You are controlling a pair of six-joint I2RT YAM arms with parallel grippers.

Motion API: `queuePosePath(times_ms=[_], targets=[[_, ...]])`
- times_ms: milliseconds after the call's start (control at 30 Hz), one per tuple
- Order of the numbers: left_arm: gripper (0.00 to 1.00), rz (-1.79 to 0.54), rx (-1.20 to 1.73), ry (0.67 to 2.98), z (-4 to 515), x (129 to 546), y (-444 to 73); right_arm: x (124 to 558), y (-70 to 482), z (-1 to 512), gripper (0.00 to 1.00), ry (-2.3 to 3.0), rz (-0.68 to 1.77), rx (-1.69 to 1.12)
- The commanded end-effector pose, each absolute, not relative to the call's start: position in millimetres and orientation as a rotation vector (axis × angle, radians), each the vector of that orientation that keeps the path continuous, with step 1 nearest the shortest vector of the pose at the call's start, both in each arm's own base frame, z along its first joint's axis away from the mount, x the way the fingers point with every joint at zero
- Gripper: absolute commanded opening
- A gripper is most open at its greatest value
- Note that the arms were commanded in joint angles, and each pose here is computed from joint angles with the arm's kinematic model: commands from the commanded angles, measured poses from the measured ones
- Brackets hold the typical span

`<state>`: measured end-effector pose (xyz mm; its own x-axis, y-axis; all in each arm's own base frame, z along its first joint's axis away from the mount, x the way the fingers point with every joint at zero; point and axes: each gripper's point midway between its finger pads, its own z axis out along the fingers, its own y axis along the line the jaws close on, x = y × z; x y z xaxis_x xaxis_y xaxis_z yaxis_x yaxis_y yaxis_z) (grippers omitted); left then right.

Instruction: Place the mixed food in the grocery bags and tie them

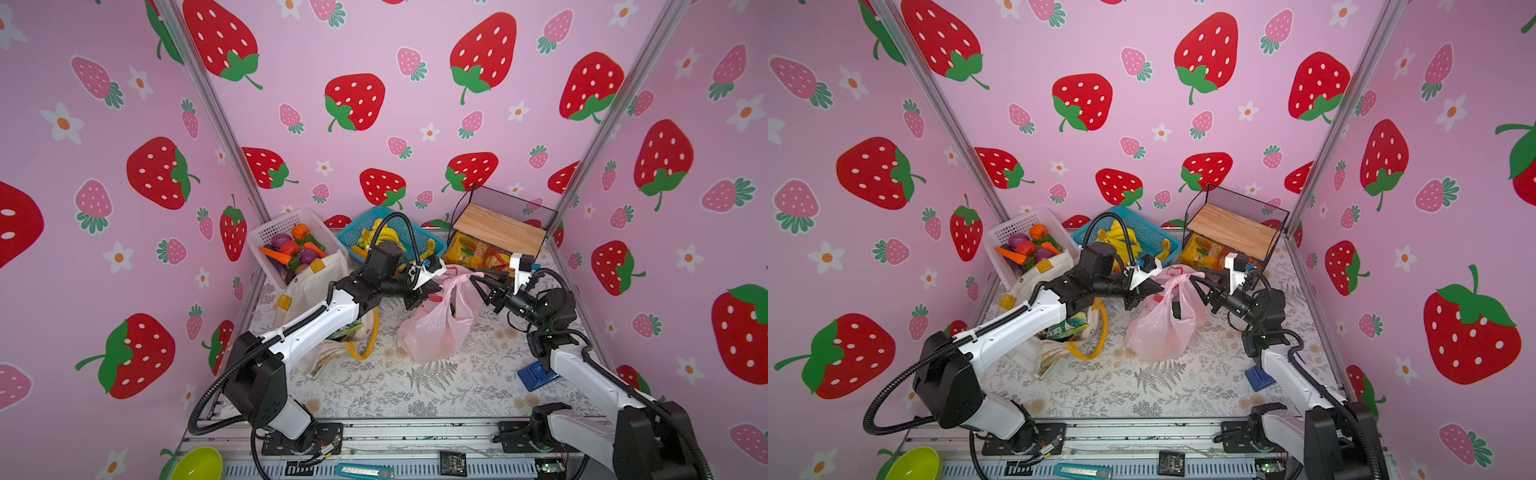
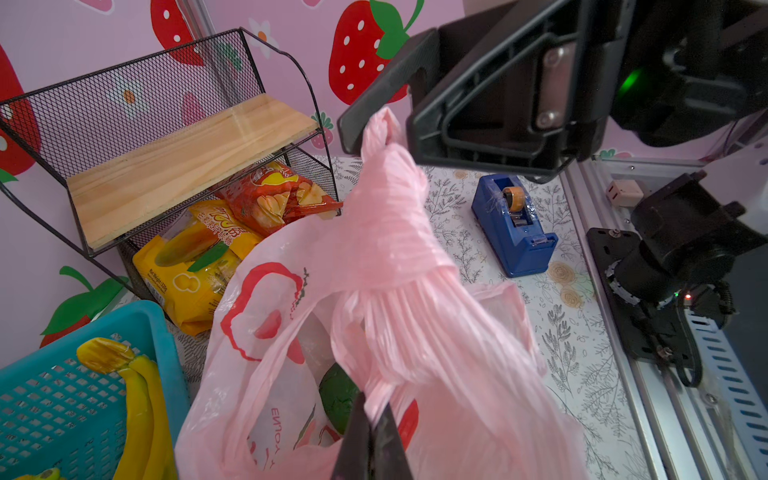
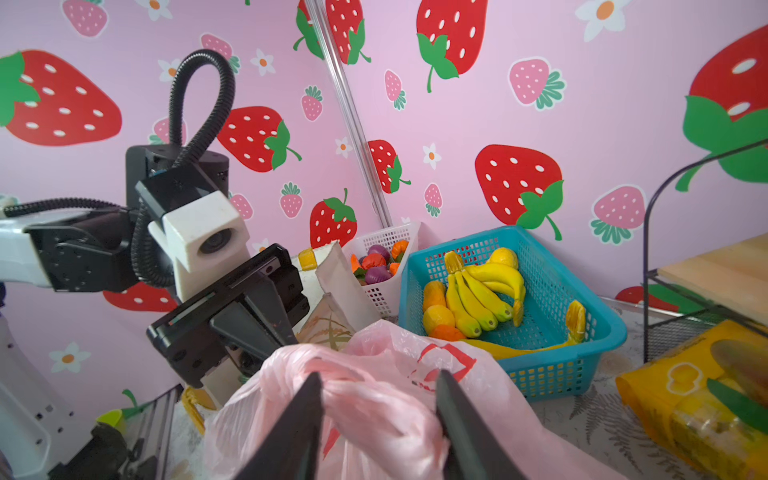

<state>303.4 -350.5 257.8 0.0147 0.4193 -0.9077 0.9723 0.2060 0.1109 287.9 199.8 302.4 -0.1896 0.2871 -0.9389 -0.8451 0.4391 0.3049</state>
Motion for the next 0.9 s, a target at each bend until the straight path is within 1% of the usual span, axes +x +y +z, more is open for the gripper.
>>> queuePosePath(times_ms=[0, 33, 67, 233, 333, 433, 500, 567, 633, 733, 867], targets=[[0.0, -0.742, 1.381, 1.534, 261.7, 304.7, -353.9, 288.7, 199.8, 320.7, 0.16, 1.351, 1.101, -0.558], [0.0, -0.74, 1.377, 1.535, 262.6, 304.8, -353.4, 290.3, 199.0, 319.5, 0.04, 1.359, 1.093, -0.548], [0.0, -0.739, 1.367, 1.539, 264.2, 305.7, -353.0, 292.0, 198.0, 317.7, 0.0, 1.371, 1.085, -0.538], [0.0, -0.694, 1.254, 1.569, 278.4, 314.9, -344.9, 299.7, 191.1, 302.9, 0.0, 1.453, 0.994, -0.508], [0.0, -0.604, 1.093, 1.642, 286.5, 331.1, -328.8, 308.0, 181.9, 293.6, 0.0, 1.524, 0.932, -0.439], [0.0, -0.342, 0.751, 1.862, 276.4, 363.0, -269.4, 331.2, 141.6, 242.6, 0.0, 1.785, 0.689, -0.207], [0.0, -0.217, 0.571, 1.967, 256.0, 367.7, -226.1, 334.7, 103.4, 205.4, 0.0, 1.885, 0.524, -0.055], [0.0, -0.117, 0.437, 2.024, 237.9, 370.3, -190.7, 334.5, 69.0, 178.0, 0.0, 1.926, 0.417, 0.084], [0.0, -0.072, 0.326, 2.069, 227.0, 372.8, -161.9, 333.0, 43.0, 155.0, 0.0, 1.941, 0.343, 0.2], [0.0, -0.047, 0.259, 2.084, 220.9, 377.9, -144.5, 331.8, 30.9, 140.4, 0.0, 1.927, 0.311, 0.277], [0.0, -0.024, 0.268, 2.105, 214.4, 387.0, -146.1, 331.6, 25.5, 127.8, 0.0, 1.927, 0.295, 0.323]])
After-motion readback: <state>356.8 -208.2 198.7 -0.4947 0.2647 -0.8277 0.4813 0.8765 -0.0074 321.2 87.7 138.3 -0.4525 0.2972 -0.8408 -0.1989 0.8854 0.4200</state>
